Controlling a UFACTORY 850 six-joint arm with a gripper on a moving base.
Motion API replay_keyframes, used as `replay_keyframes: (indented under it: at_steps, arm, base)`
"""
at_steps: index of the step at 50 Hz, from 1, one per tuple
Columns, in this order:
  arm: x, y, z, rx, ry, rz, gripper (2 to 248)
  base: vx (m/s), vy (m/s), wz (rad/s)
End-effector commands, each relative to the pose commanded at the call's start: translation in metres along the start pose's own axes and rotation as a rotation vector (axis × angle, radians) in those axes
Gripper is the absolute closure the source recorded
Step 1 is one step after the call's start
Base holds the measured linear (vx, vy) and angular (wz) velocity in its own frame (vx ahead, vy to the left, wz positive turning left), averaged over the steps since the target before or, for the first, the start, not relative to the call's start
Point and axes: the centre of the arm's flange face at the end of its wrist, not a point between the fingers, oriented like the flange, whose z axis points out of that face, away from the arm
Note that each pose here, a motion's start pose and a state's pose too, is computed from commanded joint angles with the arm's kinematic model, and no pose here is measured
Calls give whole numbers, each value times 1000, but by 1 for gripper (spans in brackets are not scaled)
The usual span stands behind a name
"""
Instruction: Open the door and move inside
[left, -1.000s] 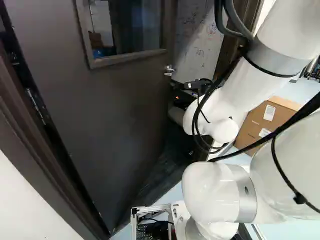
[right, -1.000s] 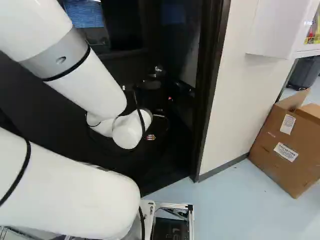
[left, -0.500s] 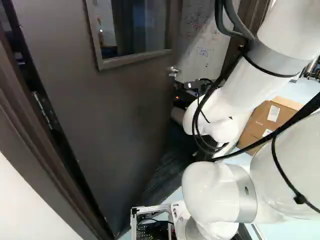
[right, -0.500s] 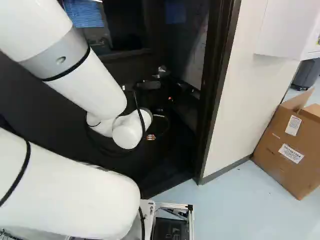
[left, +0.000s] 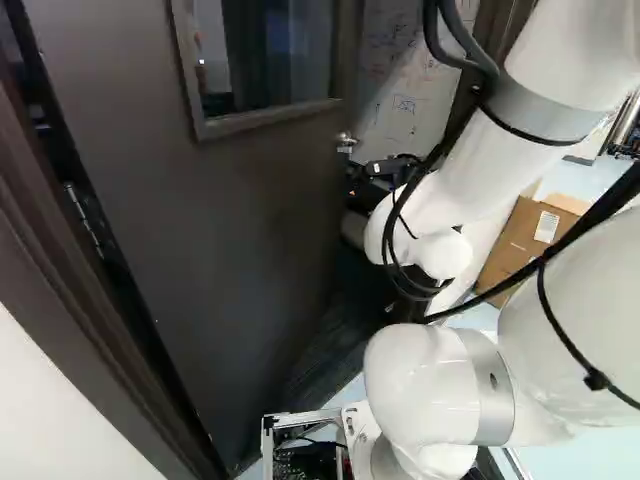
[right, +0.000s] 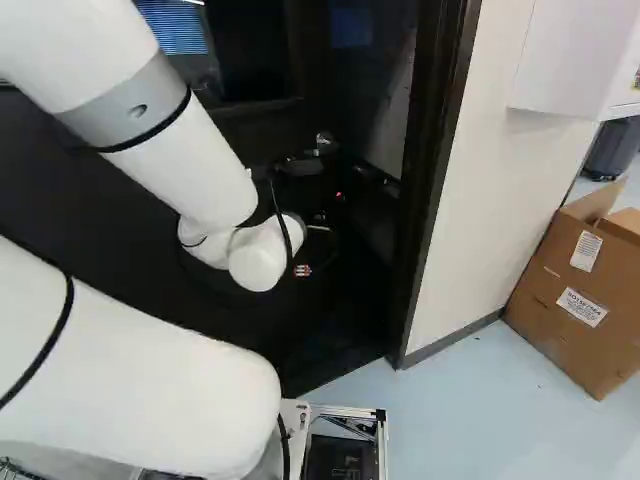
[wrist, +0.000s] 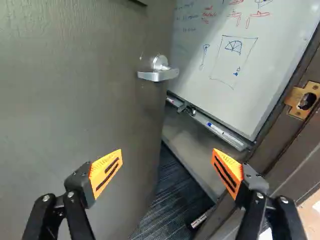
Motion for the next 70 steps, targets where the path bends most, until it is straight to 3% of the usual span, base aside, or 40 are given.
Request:
replay_keyframes:
  at_steps: [23, 70]
  arm:
    - [11, -16, 33, 45, -4, 10, 3]
    - [29, -59, 93, 77, -9, 69, 3]
  base:
    - [0, 0, 0]
    - [0, 0, 0]
